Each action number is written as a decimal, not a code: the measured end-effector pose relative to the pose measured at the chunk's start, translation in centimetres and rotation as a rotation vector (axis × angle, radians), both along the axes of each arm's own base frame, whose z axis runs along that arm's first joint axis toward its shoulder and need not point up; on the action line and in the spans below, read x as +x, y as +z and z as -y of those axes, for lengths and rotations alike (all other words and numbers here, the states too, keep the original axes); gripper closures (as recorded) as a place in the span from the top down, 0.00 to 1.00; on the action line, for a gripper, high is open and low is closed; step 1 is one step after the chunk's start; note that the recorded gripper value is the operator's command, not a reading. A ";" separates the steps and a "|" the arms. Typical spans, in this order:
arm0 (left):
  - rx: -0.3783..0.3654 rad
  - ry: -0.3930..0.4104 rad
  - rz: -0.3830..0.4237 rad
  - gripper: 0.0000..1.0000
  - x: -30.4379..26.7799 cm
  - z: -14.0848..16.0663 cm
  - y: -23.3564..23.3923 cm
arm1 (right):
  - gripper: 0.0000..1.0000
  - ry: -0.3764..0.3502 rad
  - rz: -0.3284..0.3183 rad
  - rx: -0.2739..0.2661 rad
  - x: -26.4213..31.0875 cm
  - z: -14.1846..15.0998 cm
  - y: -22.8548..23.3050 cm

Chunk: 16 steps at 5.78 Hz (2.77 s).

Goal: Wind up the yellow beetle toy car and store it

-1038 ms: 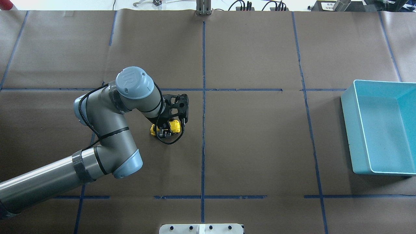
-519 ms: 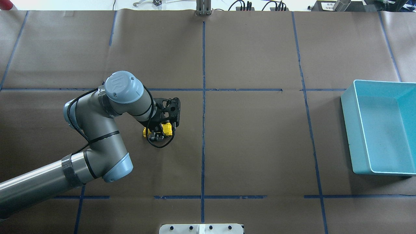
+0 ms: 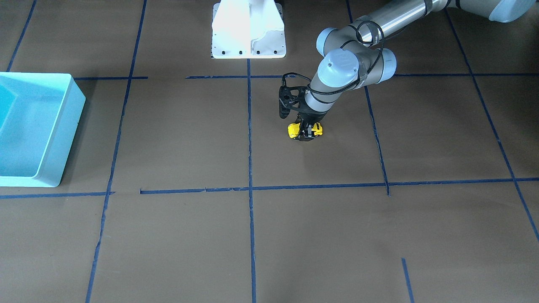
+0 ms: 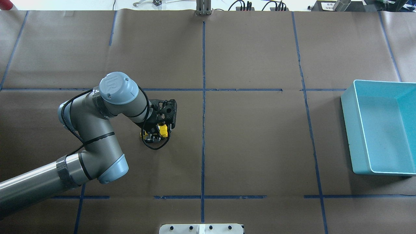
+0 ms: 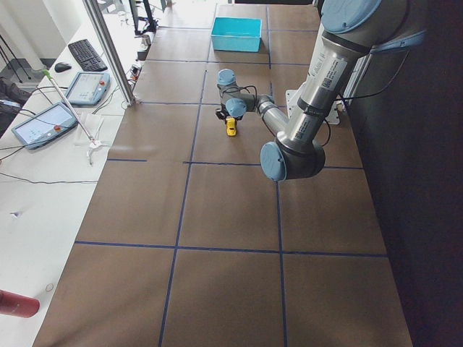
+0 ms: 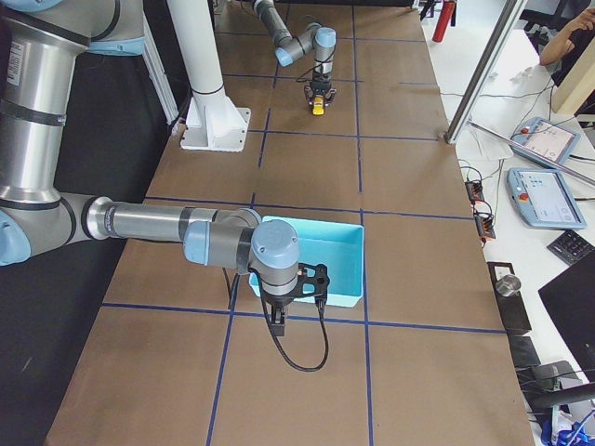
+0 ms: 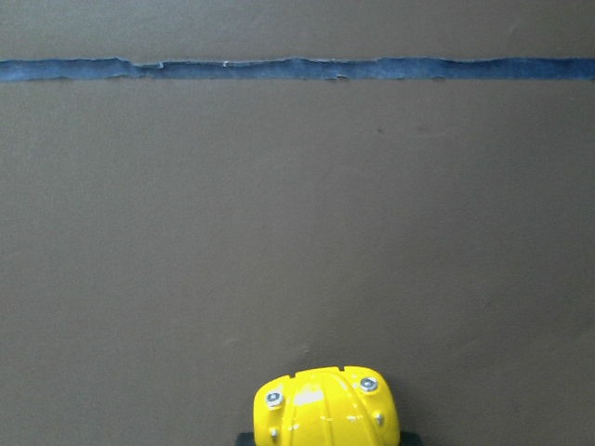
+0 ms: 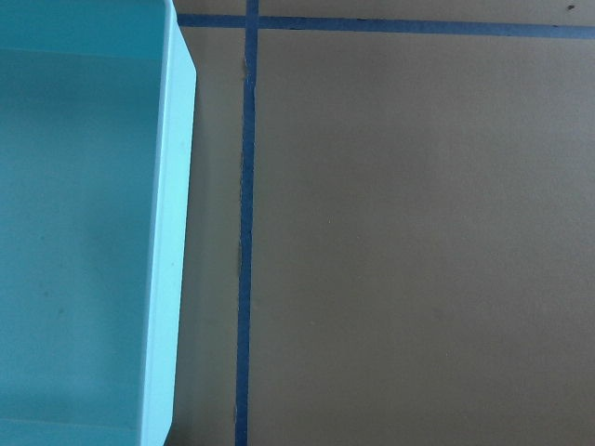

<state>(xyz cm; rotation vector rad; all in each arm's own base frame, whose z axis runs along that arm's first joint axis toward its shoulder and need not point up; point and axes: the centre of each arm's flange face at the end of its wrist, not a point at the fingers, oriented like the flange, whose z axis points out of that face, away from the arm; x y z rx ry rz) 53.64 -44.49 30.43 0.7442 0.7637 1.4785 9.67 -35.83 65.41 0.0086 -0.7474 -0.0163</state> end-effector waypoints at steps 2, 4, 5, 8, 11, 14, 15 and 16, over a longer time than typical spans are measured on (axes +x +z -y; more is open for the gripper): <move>0.009 0.004 -0.004 1.00 0.0 0.0 -0.1 | 1.00 0.000 0.003 0.005 0.0 0.1 -0.2; 0.014 0.006 -0.006 1.00 0.0 -0.1 -0.2 | 1.00 0.000 0.005 0.007 0.0 0.2 -0.3; 0.014 0.006 -0.006 1.00 0.0 -0.1 -0.2 | 1.00 0.000 0.005 0.007 0.0 0.2 -0.3; -0.006 -0.028 0.024 1.00 -2.4 1.4 0.6 | 1.00 0.000 0.004 0.001 0.0 0.0 -0.1; -0.154 -0.193 0.195 1.00 -12.4 7.1 4.6 | 1.00 0.000 0.004 0.002 0.0 0.1 -0.1; -0.376 -0.326 0.243 1.00 -24.8 11.6 11.6 | 1.00 0.000 0.004 0.002 0.0 0.0 -0.1; -0.450 -0.362 0.245 1.00 -28.5 12.1 14.1 | 1.00 -0.002 0.007 0.014 -0.1 0.2 -0.6; -0.520 -0.405 0.261 1.00 -32.5 11.6 17.9 | 1.00 -0.007 0.011 0.028 -0.3 0.5 -1.2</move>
